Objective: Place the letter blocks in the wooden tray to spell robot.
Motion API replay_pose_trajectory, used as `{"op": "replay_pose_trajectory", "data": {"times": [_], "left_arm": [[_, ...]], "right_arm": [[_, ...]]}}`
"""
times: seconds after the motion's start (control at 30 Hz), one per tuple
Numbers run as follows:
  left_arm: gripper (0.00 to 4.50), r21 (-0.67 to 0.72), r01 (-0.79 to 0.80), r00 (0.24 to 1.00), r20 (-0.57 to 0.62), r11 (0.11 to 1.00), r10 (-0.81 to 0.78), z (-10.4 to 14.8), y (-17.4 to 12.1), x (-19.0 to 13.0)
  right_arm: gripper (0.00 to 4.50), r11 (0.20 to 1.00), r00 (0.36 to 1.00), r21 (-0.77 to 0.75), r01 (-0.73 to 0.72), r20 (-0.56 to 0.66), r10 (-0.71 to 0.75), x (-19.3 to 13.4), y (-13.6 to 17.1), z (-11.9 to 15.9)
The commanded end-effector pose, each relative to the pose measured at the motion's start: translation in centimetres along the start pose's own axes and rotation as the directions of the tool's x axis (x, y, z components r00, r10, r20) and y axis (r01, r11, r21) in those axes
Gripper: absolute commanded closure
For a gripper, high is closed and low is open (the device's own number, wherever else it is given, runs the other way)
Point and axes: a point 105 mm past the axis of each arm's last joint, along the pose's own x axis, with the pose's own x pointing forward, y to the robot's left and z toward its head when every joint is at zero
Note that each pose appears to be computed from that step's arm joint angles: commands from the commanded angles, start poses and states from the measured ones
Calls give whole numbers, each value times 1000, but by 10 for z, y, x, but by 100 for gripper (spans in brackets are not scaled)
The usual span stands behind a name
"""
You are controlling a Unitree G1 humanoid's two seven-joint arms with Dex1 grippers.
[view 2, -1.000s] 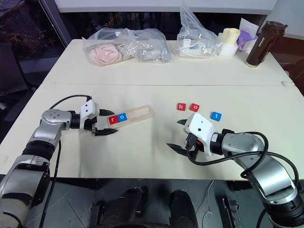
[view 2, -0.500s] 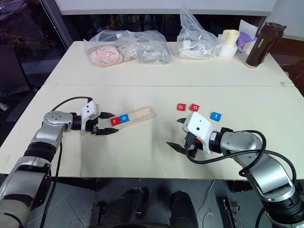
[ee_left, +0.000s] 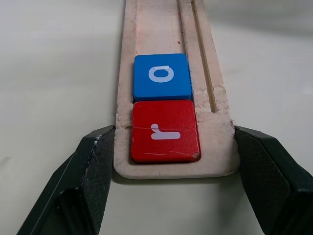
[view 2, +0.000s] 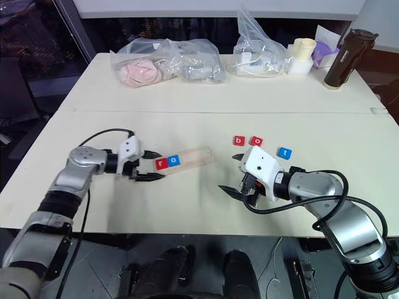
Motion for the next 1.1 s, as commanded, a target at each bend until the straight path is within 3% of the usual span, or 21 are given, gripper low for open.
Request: {"op": "replay_pose_trajectory", "data": {"times": [0.03,0.43,0.97,1.03,1.07,1.1], "left_arm": [[137,36,73,997,5,997,-73,11,-12,11],[137,127,164,986,2,978,-166,21,-31,29],[137,110,165,986,-7,980,-165,12,-37,32],[30,104,159,987,-11,982,-159,10,-37,31],[3,105,155,988,-19,982,-154,8,-36,31],[3,106,152,988,-25,983,-150,7,-36,31]], "right_arm": [[0,998,999,-50,40,16,-40,-6,-10,9],[0,995,997,-58,80,2,-80,-15,-17,9],[0,995,997,-55,81,3,-81,-13,-14,8],[0,995,997,-54,80,5,-79,-13,-14,9],[0,995,997,-53,79,6,-79,-13,-14,9],[0,996,997,-53,78,7,-78,-13,-14,9]]}}
